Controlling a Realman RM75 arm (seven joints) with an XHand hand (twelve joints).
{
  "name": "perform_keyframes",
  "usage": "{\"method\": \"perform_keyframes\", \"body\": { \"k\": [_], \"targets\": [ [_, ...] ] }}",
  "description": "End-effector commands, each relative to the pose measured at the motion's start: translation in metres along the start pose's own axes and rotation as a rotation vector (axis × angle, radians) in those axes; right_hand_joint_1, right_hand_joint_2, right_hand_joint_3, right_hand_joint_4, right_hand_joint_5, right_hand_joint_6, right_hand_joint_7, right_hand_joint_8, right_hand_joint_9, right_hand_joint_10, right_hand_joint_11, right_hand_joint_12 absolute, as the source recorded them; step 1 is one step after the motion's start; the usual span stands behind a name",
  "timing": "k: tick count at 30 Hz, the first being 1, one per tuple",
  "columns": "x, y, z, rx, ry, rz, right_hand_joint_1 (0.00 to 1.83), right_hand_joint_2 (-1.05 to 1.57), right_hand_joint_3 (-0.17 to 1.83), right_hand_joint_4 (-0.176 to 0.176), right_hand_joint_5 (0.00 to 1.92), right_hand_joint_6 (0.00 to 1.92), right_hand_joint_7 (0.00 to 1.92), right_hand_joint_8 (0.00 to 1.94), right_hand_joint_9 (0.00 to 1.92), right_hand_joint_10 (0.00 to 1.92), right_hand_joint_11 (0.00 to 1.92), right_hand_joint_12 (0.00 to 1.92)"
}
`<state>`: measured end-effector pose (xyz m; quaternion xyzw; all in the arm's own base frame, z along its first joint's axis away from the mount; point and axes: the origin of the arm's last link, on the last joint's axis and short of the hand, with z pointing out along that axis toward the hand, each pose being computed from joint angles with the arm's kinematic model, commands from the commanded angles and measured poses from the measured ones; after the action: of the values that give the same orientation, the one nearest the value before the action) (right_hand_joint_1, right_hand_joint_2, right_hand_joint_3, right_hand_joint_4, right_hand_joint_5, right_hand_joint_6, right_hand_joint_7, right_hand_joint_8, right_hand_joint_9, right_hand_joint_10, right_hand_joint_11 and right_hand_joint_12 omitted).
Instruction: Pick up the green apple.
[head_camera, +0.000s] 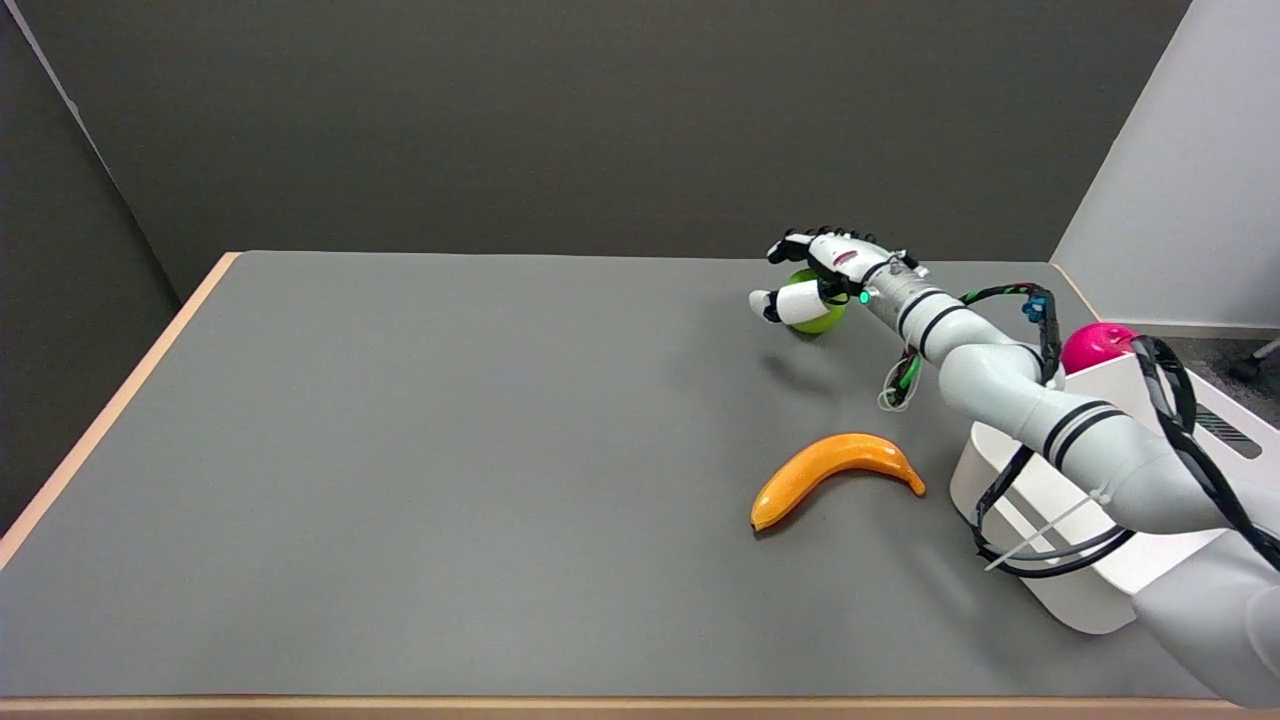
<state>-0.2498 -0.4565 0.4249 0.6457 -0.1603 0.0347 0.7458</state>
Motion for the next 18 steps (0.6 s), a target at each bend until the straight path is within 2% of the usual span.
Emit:
{"method": "perform_keyframes", "body": {
  "k": [1, 18],
  "targets": [
    [-0.009, 0.005, 0.005, -0.029, -0.009, 0.042, 0.41, 0.55, 0.95, 0.06, 0.24, 0.53, 0.23, 0.37, 0.06, 0.62, 0.0, 1.06],
    [-0.004, 0.018, -0.002, -0.041, -0.006, 0.013, 0.5, 0.55, 0.96, 0.064, 0.25, 0.55, 0.23, 0.38, 0.07, 0.62, 0.0, 1.04]
  ]
}}
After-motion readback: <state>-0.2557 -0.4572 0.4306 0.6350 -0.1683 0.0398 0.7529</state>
